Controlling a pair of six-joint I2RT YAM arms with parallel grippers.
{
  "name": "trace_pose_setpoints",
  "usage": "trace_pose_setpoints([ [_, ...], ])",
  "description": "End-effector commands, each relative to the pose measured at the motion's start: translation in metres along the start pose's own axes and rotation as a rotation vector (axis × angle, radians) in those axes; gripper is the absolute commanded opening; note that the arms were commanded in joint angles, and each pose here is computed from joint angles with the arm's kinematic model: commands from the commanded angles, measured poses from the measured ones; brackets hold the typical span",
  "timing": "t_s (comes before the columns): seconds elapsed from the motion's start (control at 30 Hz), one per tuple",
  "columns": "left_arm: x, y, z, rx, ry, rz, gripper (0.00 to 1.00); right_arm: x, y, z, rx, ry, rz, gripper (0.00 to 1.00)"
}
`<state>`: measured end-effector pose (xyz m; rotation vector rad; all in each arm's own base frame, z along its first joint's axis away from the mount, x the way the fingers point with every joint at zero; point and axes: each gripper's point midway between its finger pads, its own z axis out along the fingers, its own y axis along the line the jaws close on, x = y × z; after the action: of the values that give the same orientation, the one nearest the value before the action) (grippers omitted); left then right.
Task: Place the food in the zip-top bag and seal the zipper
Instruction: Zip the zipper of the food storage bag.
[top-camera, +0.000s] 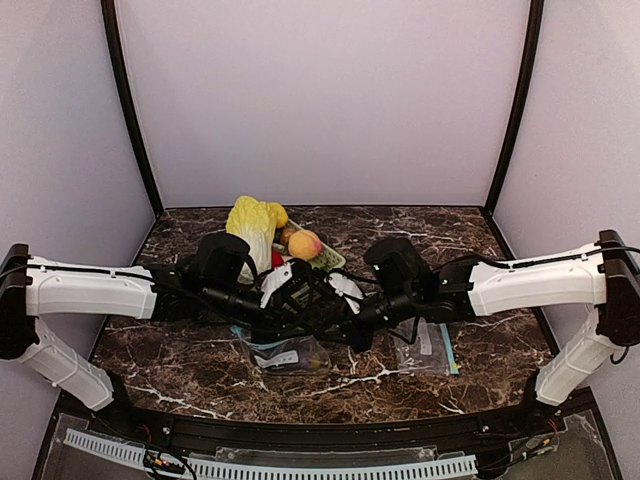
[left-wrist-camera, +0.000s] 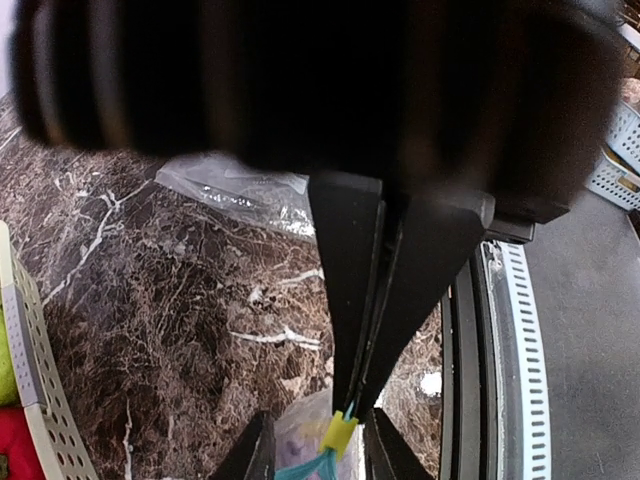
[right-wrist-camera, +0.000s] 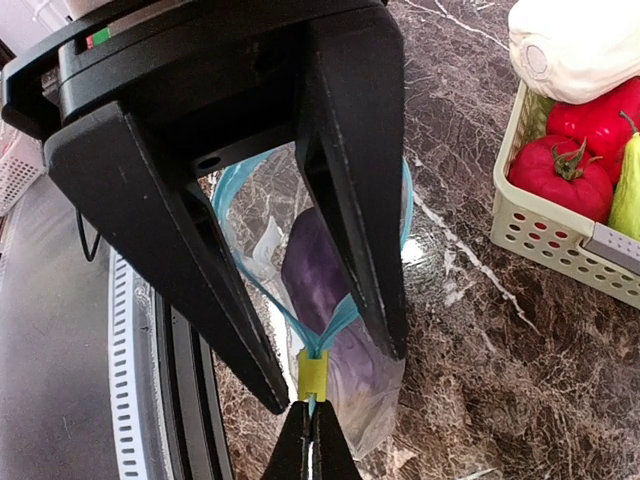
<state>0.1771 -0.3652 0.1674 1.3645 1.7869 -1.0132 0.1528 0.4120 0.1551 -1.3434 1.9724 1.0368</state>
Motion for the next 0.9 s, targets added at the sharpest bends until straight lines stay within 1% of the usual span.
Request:
trace_pose_setpoints([
  [0.0, -0.003, -0.004, 0.003, 0.025, 0.012, 0.008, 0.31, -0.016, 0.004, -0.004, -0.030, -0.059, -0.009, 0.00],
  [0.2, -0.002, -0.005, 0.005, 0.037, 0.030, 0.007, 0.29, -0.017, 0.001, -0.004, -0.027, -0.062, 0.000, 0.00],
  [0.3, 0.000, -0.007, 0.007, 0.049, 0.045, 0.013, 0.25, -0.016, -0.002, -0.006, -0.024, -0.064, 0.011, 0.00],
  [0.4, 0.008, -0.010, 0.010, 0.064, 0.084, -0.002, 0.20, -0.016, -0.003, -0.009, -0.024, -0.068, 0.023, 0.00],
  [0.7, 0.018, -0.011, 0.014, 0.052, 0.118, -0.008, 0.18, -0.022, -0.006, -0.015, -0.034, -0.108, 0.036, 0.00],
  [0.87, 0.022, -0.010, 0.017, 0.044, 0.133, -0.010, 0.13, -0.026, -0.006, -0.016, -0.041, -0.121, 0.040, 0.00],
])
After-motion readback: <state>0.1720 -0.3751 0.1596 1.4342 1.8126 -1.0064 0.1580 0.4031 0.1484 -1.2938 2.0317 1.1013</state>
